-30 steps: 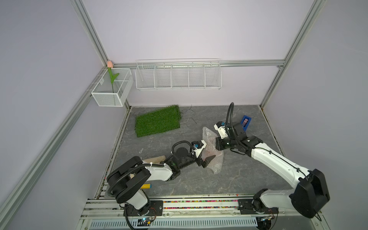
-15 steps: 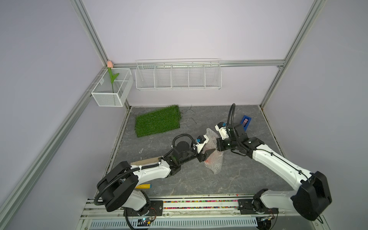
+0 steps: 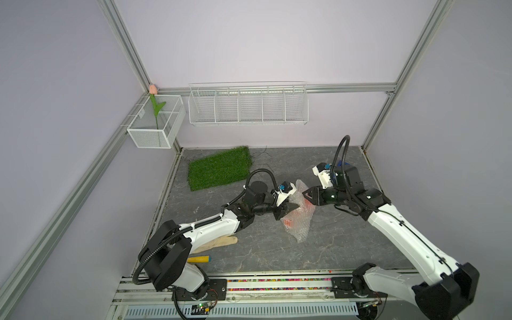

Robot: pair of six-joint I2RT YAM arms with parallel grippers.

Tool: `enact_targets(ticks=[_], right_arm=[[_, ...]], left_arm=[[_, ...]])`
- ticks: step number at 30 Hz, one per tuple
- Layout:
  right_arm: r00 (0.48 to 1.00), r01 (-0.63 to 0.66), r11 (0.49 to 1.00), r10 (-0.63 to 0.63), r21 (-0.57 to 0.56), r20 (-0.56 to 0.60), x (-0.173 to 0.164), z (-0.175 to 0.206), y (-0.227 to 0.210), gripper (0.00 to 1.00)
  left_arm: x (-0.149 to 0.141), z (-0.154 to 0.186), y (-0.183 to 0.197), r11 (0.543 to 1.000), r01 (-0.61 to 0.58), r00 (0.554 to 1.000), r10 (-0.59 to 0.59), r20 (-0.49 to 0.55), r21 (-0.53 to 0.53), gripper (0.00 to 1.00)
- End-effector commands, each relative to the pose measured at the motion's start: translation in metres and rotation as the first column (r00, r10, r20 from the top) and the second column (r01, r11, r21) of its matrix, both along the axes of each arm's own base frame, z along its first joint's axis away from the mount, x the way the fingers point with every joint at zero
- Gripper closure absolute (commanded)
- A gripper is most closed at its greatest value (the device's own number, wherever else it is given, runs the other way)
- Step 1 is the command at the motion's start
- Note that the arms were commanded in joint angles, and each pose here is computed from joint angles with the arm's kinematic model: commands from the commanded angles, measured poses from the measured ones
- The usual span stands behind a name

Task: Wrap wine glasses in bubble wrap
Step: Wrap the wine glass in bubble wrap.

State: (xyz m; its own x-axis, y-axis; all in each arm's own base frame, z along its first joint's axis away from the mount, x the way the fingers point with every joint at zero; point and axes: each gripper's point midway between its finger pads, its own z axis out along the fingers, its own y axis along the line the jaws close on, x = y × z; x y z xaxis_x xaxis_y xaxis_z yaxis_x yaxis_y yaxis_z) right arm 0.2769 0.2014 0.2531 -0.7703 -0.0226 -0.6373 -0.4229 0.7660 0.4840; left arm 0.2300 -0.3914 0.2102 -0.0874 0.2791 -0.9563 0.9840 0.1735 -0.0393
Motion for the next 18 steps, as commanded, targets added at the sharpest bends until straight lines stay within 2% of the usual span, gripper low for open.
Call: enact_targets(ticks=[1, 10, 14, 18], right_arm=[[1.0, -0.023, 0.999, 0.023, 0.041, -0.006, -0.008, 0.019, -0.001, 0.61], [1.0, -0.018, 0.995, 0.02, 0.1, -0.02, 0.021, 0.022, 0.013, 0.61], [0.997, -0.064, 0.986, 0.069, 0.151, -0.03, 0.028, 0.022, 0.028, 0.61], [0.99, -0.128, 0.985, 0.133, 0.112, -0.046, 0.02, 0.011, 0.036, 0.64]], left_arm=[[-0.015, -0.026, 0.002, 0.987, 0.105, 0.993, -0.097, -0.067, 0.125, 0.63], [-0.018, -0.04, 0.004, 0.967, 0.151, 0.988, -0.142, -0.06, 0.204, 0.61], [-0.017, -0.045, 0.006, 0.958, 0.155, 0.988, -0.145, -0.056, 0.243, 0.62], [-0.012, -0.046, 0.008, 0.954, 0.142, 0.99, -0.133, -0.053, 0.263, 0.61]])
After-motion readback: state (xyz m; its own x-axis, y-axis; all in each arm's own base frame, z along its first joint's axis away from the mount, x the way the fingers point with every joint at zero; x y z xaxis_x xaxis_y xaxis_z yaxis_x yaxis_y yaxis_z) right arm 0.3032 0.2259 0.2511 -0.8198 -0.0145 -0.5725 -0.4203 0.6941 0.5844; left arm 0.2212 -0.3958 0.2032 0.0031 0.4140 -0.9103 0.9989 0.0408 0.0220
